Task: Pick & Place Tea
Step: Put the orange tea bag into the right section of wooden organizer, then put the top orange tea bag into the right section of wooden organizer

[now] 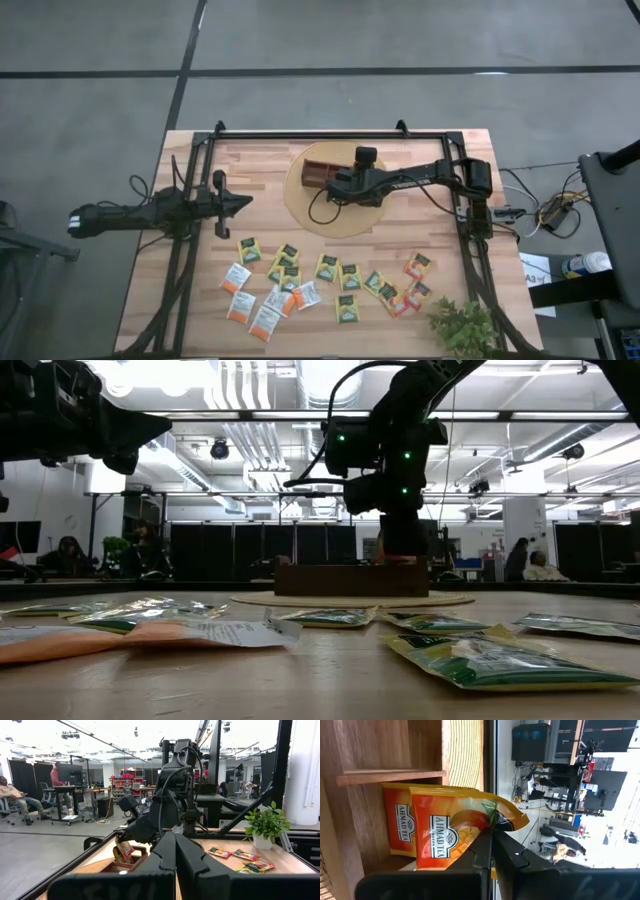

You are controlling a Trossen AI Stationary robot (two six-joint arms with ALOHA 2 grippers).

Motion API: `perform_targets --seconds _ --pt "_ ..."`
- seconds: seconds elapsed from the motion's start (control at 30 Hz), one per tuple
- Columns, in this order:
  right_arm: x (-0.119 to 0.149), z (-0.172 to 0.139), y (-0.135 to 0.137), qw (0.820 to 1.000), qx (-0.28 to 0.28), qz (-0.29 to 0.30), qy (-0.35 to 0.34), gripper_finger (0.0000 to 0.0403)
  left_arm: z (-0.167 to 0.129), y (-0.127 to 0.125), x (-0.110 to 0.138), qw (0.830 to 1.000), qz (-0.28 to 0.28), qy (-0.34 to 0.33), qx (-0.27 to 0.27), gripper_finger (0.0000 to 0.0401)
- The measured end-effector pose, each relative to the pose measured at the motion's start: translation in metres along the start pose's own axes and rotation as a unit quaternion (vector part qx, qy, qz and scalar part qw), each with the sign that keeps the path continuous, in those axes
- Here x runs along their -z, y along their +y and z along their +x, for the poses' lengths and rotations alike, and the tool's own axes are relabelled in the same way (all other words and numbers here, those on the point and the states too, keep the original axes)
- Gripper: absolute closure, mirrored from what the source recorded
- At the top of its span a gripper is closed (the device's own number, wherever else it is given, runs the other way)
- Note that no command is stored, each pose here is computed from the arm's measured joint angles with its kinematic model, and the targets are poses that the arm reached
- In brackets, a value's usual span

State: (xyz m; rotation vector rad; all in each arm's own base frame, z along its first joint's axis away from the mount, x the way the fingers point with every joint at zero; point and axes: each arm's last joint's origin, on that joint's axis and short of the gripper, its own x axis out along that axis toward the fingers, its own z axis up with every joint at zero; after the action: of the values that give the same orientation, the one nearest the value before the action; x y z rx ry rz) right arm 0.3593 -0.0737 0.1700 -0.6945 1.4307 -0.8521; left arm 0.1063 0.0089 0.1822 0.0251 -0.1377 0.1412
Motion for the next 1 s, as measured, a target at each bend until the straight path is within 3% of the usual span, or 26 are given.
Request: perform_targets --seconds 0.23,0.7,1.0 --pt "0.0004 0.0002 0.0004 1.000 0.000 -0.005 0.001 0.0390 0.0000 0.0000 0.0000 1.000 0.000 0.000 0.000 0.0401" --pt "0.0004 0.0001 0.0005 1.000 0.000 -0.001 0.001 0.0322 0.0000 0.0000 0.0000 1.000 0.000 0.000 0.000 0.0401" --pt "0.0008 0.0001 0.0005 1.000 0.000 -0.016 0.002 0.0314 0.0000 0.0000 0.0000 1.000 0.000 0.000 0.000 0.0401"
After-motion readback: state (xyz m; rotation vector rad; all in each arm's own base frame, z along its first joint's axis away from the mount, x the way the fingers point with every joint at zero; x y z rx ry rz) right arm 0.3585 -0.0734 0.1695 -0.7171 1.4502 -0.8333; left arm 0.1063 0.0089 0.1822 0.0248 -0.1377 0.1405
